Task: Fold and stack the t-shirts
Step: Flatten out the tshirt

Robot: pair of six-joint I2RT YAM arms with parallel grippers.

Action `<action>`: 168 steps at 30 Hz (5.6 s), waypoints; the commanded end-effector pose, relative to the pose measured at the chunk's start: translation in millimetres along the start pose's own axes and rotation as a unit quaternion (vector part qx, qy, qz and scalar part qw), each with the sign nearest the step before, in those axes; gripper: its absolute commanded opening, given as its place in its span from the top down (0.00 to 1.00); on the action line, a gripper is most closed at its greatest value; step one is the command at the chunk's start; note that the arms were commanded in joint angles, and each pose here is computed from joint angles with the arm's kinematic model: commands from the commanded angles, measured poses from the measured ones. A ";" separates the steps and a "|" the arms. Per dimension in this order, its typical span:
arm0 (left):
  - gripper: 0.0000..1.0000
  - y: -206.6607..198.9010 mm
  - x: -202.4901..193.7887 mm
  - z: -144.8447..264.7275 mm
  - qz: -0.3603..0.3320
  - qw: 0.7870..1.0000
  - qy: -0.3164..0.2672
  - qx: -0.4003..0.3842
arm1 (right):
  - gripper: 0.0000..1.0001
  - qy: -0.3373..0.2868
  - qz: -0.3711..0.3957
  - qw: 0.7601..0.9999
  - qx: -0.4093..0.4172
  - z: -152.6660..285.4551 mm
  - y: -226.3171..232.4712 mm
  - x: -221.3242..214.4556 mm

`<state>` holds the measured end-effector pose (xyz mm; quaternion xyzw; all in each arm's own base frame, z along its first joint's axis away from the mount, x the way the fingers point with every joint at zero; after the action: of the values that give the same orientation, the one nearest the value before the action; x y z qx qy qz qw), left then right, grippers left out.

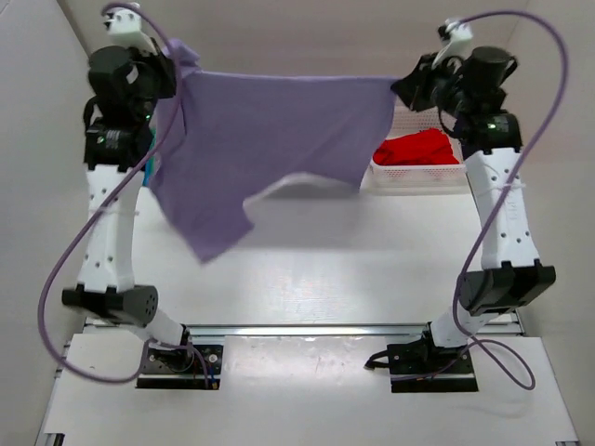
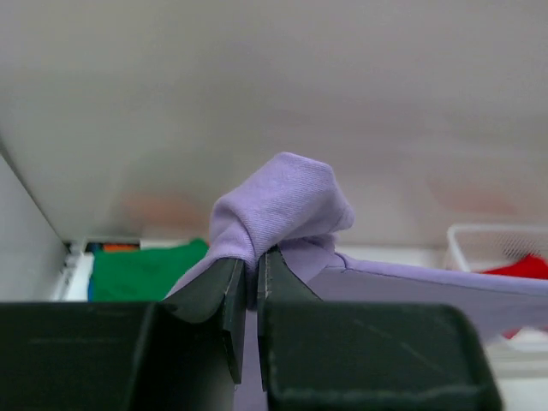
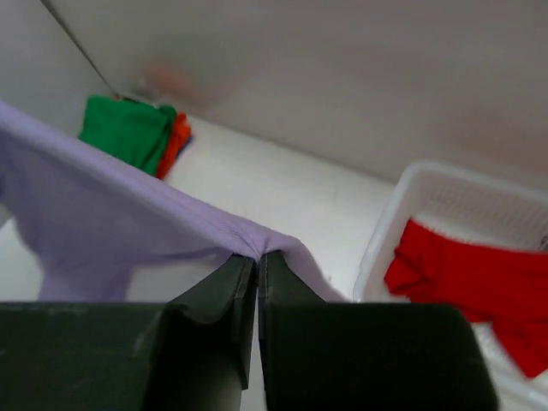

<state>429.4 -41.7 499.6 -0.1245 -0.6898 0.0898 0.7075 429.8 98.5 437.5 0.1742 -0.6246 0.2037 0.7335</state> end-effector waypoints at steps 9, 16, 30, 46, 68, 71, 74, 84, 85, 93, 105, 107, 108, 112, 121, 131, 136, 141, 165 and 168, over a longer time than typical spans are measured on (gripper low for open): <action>1.00 -17.1 17.2 139.5 -0.003 0.995 -0.083 -0.056 | 1.00 0.011 -0.014 1.000 0.009 55.6 -2.5 -36.4; 1.00 22.4 -163.7 169.6 0.028 0.995 0.076 -0.052 | 1.00 0.167 -0.122 0.978 0.036 74.6 27.5 -202.6; 0.60 -1.5 -325.0 246.0 0.143 0.920 0.291 -0.220 | 0.99 0.343 -0.221 0.913 -0.028 153.1 81.5 -338.9; 0.62 12.8 -351.0 253.3 0.142 0.918 0.336 -0.158 | 1.00 0.327 -0.238 0.912 -0.060 154.0 57.7 -335.2; 0.41 -17.2 -447.9 268.1 0.184 0.865 0.443 -0.145 | 1.00 0.315 -0.251 0.915 -0.039 116.7 57.2 -332.4; 0.40 -19.6 -453.7 270.1 0.180 0.862 0.452 -0.141 | 1.00 0.316 -0.251 0.914 -0.038 115.4 56.6 -333.8; 0.40 -22.1 -457.4 268.8 0.181 0.858 0.460 -0.138 | 1.00 0.319 -0.254 0.912 -0.038 113.5 57.2 -336.2; 0.44 -39.7 -463.1 258.5 0.175 0.858 0.464 -0.130 | 1.00 0.320 -0.252 0.912 -0.035 110.7 57.6 -338.5; 0.45 -41.4 -464.4 257.7 0.173 0.857 0.469 -0.125 | 1.00 0.325 -0.257 0.909 -0.035 112.5 58.8 -342.2; 0.79 -39.2 -456.9 243.7 0.180 0.882 0.427 -0.086 | 1.00 0.321 -0.257 0.911 -0.034 111.8 60.6 -340.0; 1.00 -50.4 -350.8 229.4 0.189 0.905 0.357 -0.132 | 0.99 0.275 -0.226 0.934 -0.034 117.9 50.8 -297.6; 1.00 -50.4 -322.0 226.1 0.196 0.910 0.337 -0.141 | 1.00 0.248 -0.212 0.945 -0.033 121.5 49.6 -276.5; 1.00 -50.7 -305.6 225.8 0.194 0.915 0.323 -0.145 | 1.00 0.236 -0.207 0.949 -0.027 121.3 51.8 -267.7; 1.00 -52.8 -245.2 223.4 0.198 0.927 0.270 -0.167 | 1.00 0.158 -0.186 0.969 -0.031 131.6 53.3 -220.2; 1.00 -45.0 -107.0 234.6 0.170 0.964 0.122 -0.166 | 1.00 -0.021 -0.115 0.990 -0.080 176.2 65.2 -103.4; 1.00 -57.8 -17.9 255.8 0.152 0.972 0.024 -0.178 | 1.00 -0.124 -0.051 0.989 -0.061 208.0 87.3 3.5; 1.00 -53.1 -32.7 198.5 0.091 0.986 0.049 -0.130 | 1.00 -0.056 -0.069 0.996 -0.007 151.4 72.5 -21.9; 1.00 -24.1 -74.3 110.3 0.089 0.983 0.117 -0.108 | 1.00 0.013 -0.092 0.995 0.022 82.5 49.9 -64.3; 1.00 -42.5 40.6 145.4 0.034 0.988 -0.034 -0.147 | 1.00 0.011 -0.107 0.994 0.033 72.3 -6.7 -59.3; 1.00 -7.3 -70.8 147.1 0.060 0.990 0.060 -0.110 | 1.00 0.067 -0.135 0.987 0.064 69.2 3.6 -116.7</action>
<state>256.8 -63.8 543.4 -0.2640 -0.7262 0.0117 0.6347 354.7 54.2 394.4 0.2540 -0.5974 0.1522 0.7453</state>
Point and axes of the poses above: each gripper's point midway between its finger pads, its own z axis back along the fingers, its own y axis along the line the jaws close on, x = y × z, the point moved 3 cm from there along z, back along the fingers, and after that the axes turned 10 degrees about z, right-handed, at the moved point
